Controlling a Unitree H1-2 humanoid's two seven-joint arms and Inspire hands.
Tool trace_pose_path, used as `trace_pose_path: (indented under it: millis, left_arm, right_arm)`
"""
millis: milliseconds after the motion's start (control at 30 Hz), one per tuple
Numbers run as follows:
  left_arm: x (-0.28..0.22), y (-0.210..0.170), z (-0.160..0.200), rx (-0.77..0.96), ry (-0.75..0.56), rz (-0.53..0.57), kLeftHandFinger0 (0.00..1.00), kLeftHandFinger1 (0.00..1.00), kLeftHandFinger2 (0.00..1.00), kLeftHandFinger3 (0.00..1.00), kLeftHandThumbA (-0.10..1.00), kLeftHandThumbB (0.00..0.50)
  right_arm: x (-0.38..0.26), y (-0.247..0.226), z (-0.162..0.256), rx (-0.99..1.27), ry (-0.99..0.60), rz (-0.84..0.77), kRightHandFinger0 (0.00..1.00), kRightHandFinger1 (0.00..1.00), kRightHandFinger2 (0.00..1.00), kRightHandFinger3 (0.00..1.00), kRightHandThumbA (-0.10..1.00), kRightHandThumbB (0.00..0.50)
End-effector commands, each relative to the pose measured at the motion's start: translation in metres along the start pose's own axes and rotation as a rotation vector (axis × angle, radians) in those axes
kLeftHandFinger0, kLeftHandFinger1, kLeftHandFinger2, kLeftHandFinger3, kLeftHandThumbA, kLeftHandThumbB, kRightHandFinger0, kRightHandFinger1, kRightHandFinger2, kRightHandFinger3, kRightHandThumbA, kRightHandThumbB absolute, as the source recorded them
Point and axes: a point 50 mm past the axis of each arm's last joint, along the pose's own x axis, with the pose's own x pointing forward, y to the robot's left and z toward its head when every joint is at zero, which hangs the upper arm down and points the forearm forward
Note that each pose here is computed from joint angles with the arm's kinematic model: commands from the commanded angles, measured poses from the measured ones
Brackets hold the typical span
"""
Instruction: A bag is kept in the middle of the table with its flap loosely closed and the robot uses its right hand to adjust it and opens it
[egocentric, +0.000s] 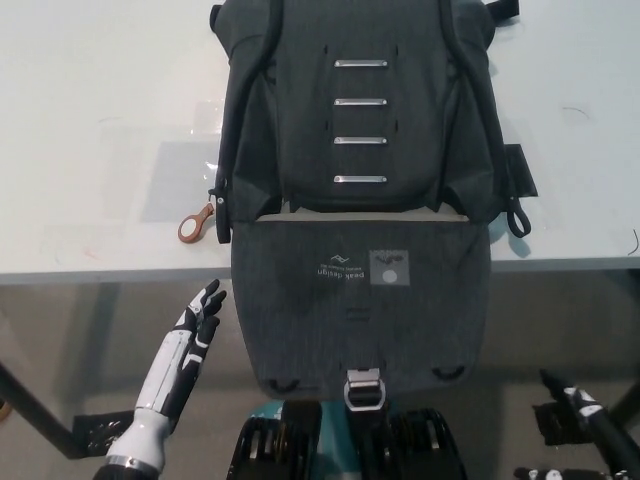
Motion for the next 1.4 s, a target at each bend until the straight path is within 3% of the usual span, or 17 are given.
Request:
trace_pose_path:
  millis: [0,167,233,300,400,500,800,1233,1367]
  left_arm:
    - [-0.001,0.001,0.006,-0.014,-0.045,0.019,1.00,1.00,1.00,1.00,1.00,0.231]
    - [-0.014,-0.005,0.004,-0.059,-0.040,0.021,1.00,1.00,1.00,1.00,1.00,0.231]
    - [-0.020,-0.006,0.002,-0.068,-0.035,0.023,1.00,1.00,1.00,1.00,1.00,0.245]
    - [-0.029,-0.006,-0.001,-0.077,-0.024,0.030,1.00,1.00,1.00,1.00,1.00,0.258]
    - [-0.035,-0.005,-0.002,-0.078,-0.011,0.038,1.00,1.00,1.00,1.00,1.00,0.256]
    - [-0.040,-0.006,-0.003,-0.098,-0.001,0.047,1.00,1.00,1.00,1.00,1.00,0.240]
    - [-0.044,-0.001,-0.003,-0.107,0.001,0.063,1.00,1.00,1.00,1.00,1.00,0.193]
    - [-0.046,-0.001,-0.005,-0.112,0.011,0.071,1.00,1.00,1.00,1.00,1.00,0.186]
    - [-0.047,0.000,-0.003,-0.111,0.027,0.070,1.00,1.00,1.00,1.00,1.00,0.189]
  right_arm:
    - [-0.005,-0.007,-0.002,0.203,-0.075,-0.120,1.00,1.00,1.00,1.00,1.00,0.257]
    - [-0.012,0.006,0.009,0.309,-0.248,-0.153,1.00,1.00,1.00,1.00,1.00,0.232]
    - [-0.011,0.009,0.012,0.330,-0.267,-0.142,1.00,1.00,1.00,1.00,1.00,0.261]
    - [-0.010,0.012,0.011,0.341,-0.267,-0.128,1.00,1.00,1.00,1.00,1.00,0.290]
    - [-0.008,0.014,0.011,0.336,-0.280,-0.115,1.00,1.00,1.00,1.00,1.00,0.267]
    - [-0.006,0.014,0.011,0.328,-0.283,-0.090,1.00,1.00,1.00,1.00,1.00,0.292]
    - [0.003,0.017,0.010,0.310,-0.295,-0.062,1.00,1.00,1.00,1.00,1.00,0.250]
    - [0.014,0.016,0.006,0.258,-0.297,-0.043,1.00,1.00,1.00,1.00,1.00,0.198]
    - [0.017,0.018,0.006,0.236,-0.287,-0.036,1.00,1.00,1.00,1.00,1.00,0.221]
